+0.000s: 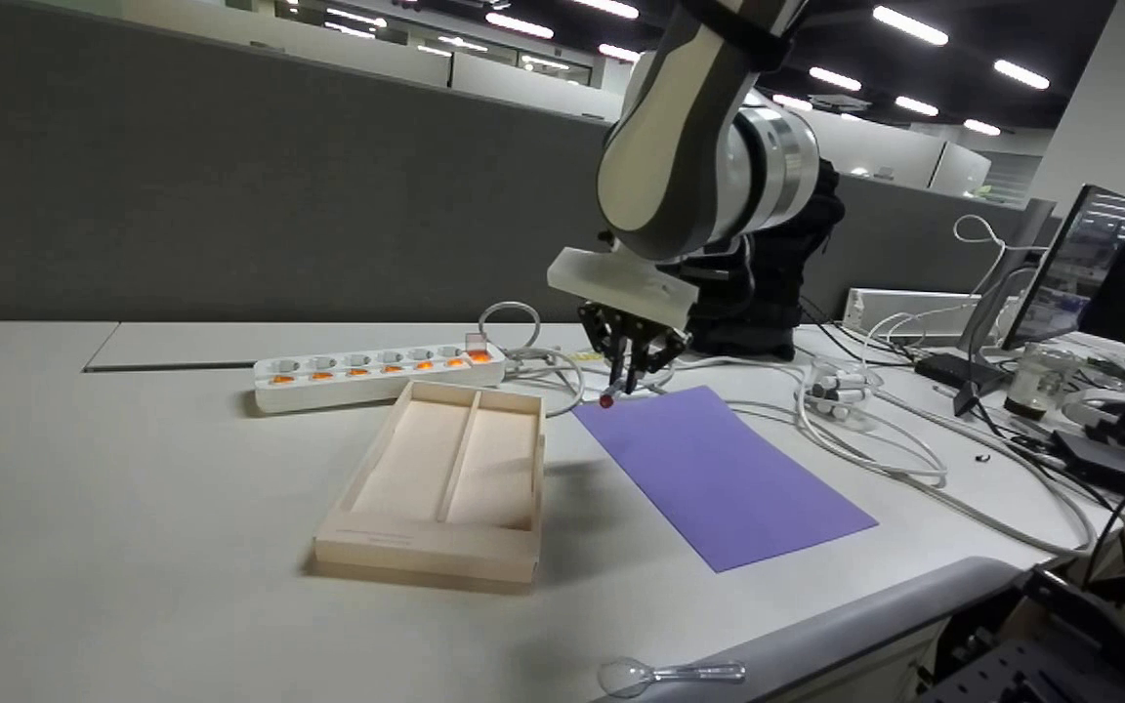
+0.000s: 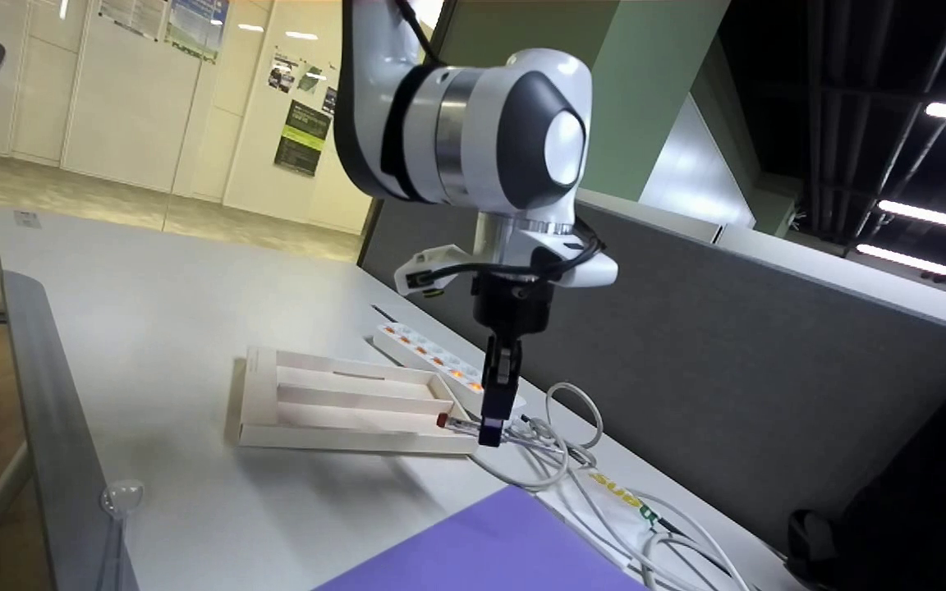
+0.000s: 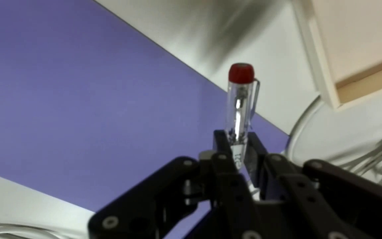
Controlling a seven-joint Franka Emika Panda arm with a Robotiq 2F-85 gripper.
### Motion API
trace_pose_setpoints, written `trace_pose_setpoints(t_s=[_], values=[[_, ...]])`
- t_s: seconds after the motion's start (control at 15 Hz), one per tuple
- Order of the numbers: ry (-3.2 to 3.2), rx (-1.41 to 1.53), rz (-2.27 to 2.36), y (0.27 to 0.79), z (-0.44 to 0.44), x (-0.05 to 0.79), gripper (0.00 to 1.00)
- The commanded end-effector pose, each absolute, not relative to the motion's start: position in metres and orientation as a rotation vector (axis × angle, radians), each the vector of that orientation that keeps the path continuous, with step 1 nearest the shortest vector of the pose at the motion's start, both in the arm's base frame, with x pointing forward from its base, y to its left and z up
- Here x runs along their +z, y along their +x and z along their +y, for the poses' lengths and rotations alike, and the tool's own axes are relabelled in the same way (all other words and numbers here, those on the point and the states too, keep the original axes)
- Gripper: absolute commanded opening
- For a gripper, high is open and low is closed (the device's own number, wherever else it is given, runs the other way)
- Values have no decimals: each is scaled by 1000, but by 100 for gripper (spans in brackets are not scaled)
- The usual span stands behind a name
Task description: Take the pen out of the tray and put it on the mat
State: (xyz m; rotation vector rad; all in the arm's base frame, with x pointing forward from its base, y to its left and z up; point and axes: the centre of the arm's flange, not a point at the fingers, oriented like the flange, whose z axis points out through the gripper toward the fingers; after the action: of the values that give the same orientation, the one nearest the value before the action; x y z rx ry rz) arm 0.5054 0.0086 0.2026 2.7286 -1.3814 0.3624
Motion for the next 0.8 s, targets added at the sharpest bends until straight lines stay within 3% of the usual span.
trace_pose_setpoints(t_s=[0.0,0.73], values=[[2646,299,-1511,486,-16,195,4],[2521,202,-1679,465,-61,142,4]])
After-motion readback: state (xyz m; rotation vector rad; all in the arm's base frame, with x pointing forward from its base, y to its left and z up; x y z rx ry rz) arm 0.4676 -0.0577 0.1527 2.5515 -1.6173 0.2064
